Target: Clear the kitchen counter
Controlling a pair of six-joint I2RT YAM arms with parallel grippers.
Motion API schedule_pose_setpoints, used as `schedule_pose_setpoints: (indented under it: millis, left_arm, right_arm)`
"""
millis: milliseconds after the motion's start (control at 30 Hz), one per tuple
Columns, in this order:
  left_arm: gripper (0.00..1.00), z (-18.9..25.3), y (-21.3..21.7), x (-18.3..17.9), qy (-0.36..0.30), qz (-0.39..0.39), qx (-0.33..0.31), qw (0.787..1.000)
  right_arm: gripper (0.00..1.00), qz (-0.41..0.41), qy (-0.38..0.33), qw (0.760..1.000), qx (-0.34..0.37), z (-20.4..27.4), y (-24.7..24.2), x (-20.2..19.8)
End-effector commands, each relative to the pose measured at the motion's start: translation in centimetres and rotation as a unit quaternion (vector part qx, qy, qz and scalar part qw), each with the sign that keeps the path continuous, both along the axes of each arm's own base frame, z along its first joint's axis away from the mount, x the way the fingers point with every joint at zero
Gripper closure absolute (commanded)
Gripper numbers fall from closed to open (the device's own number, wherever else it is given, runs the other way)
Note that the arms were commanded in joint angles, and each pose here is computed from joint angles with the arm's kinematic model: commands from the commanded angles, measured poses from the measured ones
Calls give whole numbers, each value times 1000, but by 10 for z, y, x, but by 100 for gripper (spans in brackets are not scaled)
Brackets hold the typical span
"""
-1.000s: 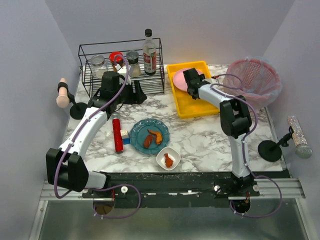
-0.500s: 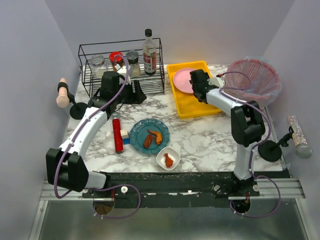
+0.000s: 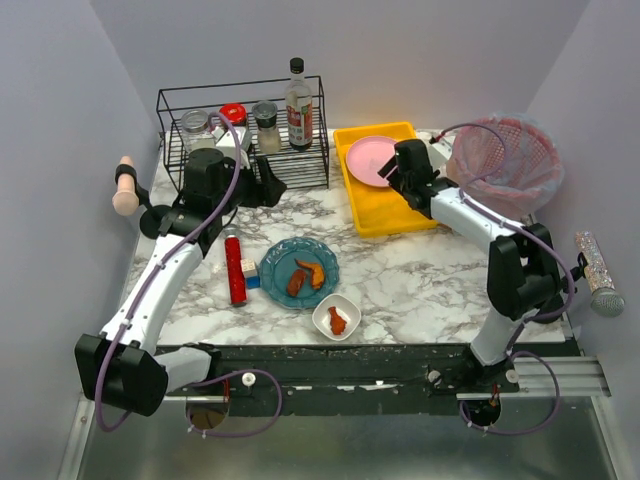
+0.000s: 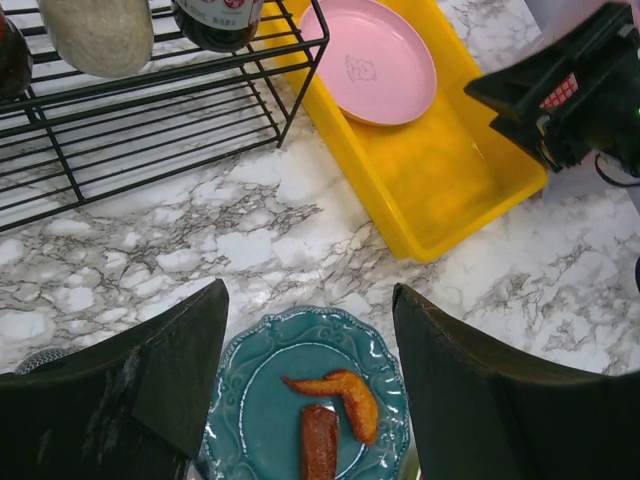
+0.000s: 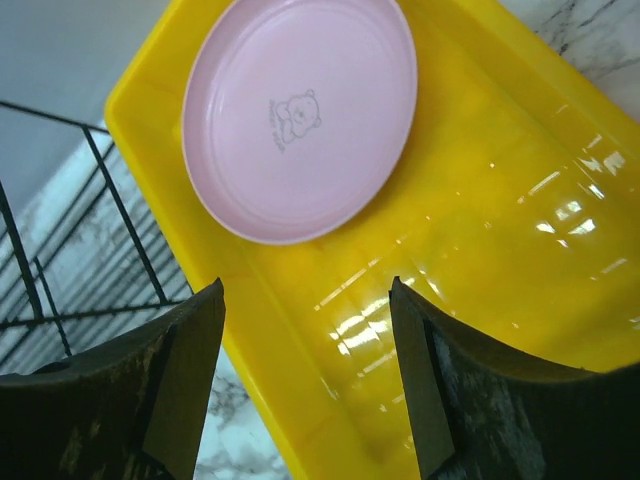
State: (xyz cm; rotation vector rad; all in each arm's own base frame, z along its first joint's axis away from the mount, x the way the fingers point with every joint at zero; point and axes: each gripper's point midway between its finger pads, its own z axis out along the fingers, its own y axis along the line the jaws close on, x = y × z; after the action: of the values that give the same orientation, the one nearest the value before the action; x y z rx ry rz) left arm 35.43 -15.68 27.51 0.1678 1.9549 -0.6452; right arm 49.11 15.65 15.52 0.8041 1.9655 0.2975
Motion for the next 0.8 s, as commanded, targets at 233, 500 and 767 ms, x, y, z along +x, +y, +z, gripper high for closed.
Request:
schedule_pose_setpoints:
  millis: [233,500,767]
  left_arm:
    - [23,-10,16,-12,42,46,5,998]
    - [23,-50,6,-21,96,48,0,994]
    - [24,-98,-12,-20,136,63,46,988]
  right_arm:
    - [26,228,-8,969,-97,17,26,-86]
    - [28,388,-29,921,-25,14,68,-169]
    - [30,458,10,889,26,-18,101,-215]
